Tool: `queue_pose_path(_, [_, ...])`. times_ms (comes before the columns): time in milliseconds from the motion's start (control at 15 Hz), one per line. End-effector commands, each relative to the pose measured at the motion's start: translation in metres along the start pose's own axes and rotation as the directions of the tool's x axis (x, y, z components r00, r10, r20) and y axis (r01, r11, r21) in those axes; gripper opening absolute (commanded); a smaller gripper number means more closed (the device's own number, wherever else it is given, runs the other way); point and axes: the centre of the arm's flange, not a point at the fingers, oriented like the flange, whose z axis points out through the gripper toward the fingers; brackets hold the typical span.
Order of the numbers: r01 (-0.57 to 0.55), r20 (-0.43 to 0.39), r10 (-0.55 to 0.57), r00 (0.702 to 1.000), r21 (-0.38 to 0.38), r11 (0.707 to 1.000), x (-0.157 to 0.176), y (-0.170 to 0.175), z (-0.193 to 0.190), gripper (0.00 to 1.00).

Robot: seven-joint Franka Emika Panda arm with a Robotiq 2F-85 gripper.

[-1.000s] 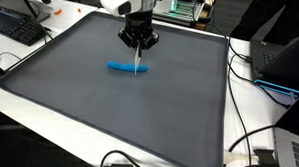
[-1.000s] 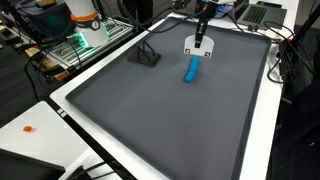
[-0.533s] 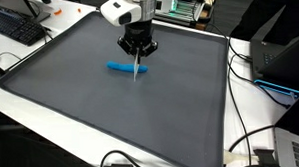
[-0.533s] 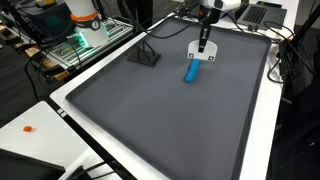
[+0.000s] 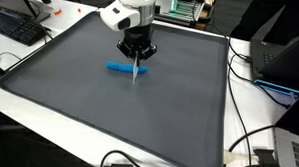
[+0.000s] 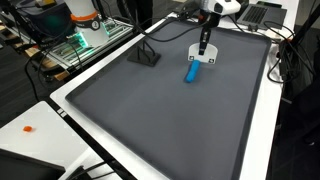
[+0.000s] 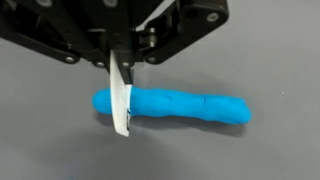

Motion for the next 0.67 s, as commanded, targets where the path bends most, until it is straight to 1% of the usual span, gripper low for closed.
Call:
queue_pose_path(0, [0.014, 0.020, -0.013, 1.000, -0.004, 1.000, -0.009, 0.003, 0.025, 0.01])
queue_pose_path(333, [0.007, 0.039, -0.008, 0.999, 0.008, 1.000, -0.019, 0.003, 0.034, 0.01])
queue_pose_path(467, [-0.006, 0.058, 0.005, 0.998, 0.030, 1.000, -0.023, 0.002, 0.037, 0.01])
queue_pose_path(600, [-0.033, 0.067, 0.028, 0.997, 0.070, 0.997, -0.025, 0.002, 0.034, 0.01])
